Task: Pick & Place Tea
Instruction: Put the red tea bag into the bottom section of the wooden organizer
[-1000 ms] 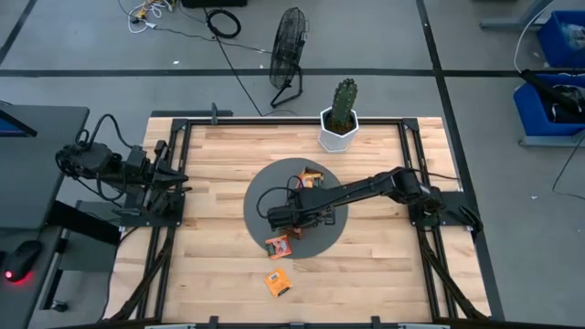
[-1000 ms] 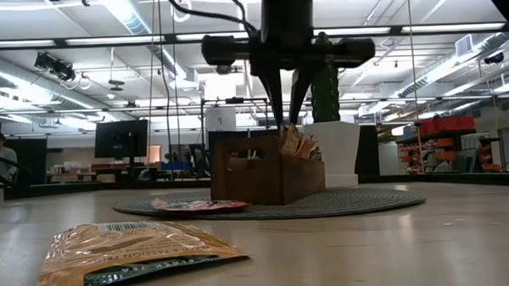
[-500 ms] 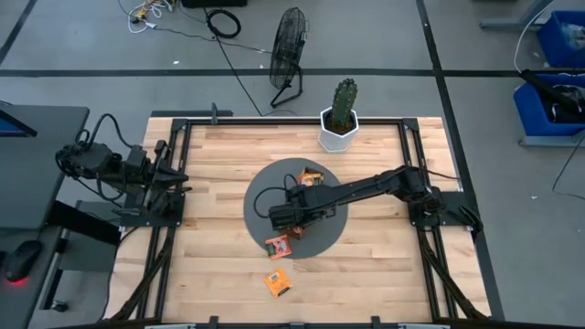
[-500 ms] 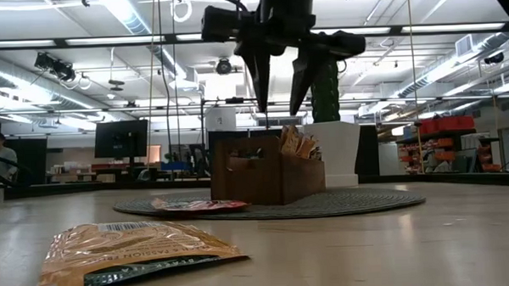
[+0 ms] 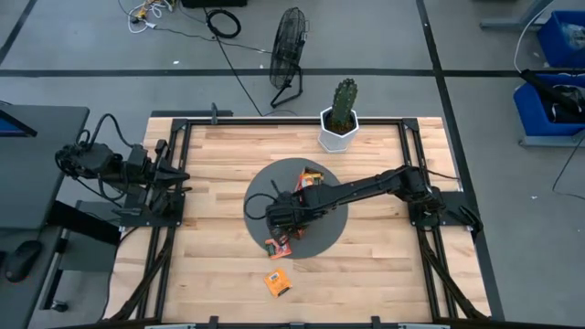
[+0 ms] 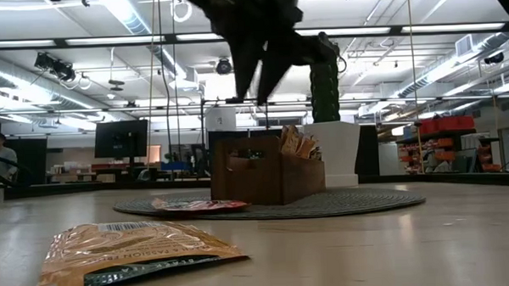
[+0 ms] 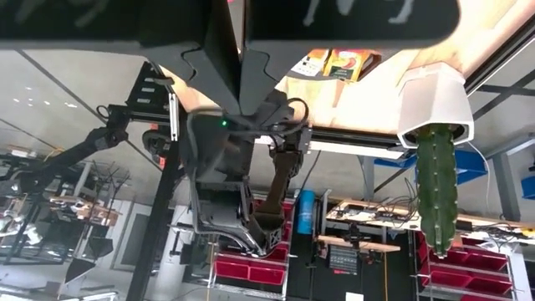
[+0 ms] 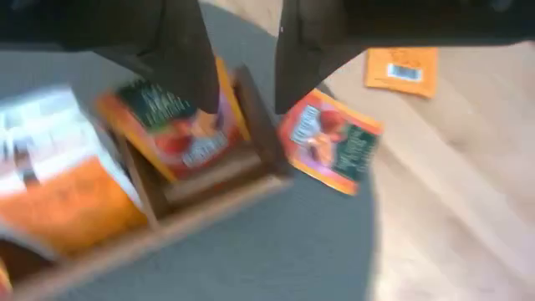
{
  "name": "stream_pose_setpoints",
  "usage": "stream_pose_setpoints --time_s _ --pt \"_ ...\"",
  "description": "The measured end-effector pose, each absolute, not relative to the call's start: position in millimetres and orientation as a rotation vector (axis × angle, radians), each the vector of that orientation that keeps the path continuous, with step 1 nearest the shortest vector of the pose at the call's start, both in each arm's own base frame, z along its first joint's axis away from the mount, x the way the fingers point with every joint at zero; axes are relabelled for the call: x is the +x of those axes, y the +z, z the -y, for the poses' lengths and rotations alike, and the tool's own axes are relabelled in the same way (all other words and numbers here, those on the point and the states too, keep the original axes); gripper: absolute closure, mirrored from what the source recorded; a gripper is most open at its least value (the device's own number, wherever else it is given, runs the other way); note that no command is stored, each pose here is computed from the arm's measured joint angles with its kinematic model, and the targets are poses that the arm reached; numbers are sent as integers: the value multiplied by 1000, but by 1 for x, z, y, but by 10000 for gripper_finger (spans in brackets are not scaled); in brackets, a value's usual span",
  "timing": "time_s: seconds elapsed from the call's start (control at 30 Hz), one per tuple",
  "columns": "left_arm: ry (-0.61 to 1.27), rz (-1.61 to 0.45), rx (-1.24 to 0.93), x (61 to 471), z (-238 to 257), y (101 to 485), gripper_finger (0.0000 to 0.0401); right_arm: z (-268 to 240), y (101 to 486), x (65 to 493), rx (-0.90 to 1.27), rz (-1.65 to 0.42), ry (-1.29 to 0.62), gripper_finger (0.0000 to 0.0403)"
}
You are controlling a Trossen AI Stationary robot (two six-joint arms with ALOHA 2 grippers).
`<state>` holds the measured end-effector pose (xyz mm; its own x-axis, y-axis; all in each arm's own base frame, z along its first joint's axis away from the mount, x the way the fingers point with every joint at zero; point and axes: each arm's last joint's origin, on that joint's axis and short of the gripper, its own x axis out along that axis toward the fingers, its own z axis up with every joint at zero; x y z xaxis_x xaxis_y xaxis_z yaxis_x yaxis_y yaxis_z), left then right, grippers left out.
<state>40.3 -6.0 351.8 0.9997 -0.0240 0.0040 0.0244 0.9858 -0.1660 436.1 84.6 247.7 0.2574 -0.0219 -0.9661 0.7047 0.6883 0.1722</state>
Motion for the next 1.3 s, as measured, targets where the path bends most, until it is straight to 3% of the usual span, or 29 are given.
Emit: stream_pose_setpoints --time_s 0.2,0.5,0.63,0.9,1.3 --pt "-22 -3 -163 41 6 352 392 -78 256 445 485 -1125 -453 326" --pt "-20 -3 -232 41 6 352 392 -58 262 461 718 -963 -519 361" --pt "-17 -23 -242 44 8 351 392 -63 277 463 696 -812 -539 364" --pt "31 -148 -214 75 21 345 392 -95 329 453 446 -490 -506 364" --pt "86 -321 -276 122 43 328 392 -132 378 407 343 -331 -588 364"
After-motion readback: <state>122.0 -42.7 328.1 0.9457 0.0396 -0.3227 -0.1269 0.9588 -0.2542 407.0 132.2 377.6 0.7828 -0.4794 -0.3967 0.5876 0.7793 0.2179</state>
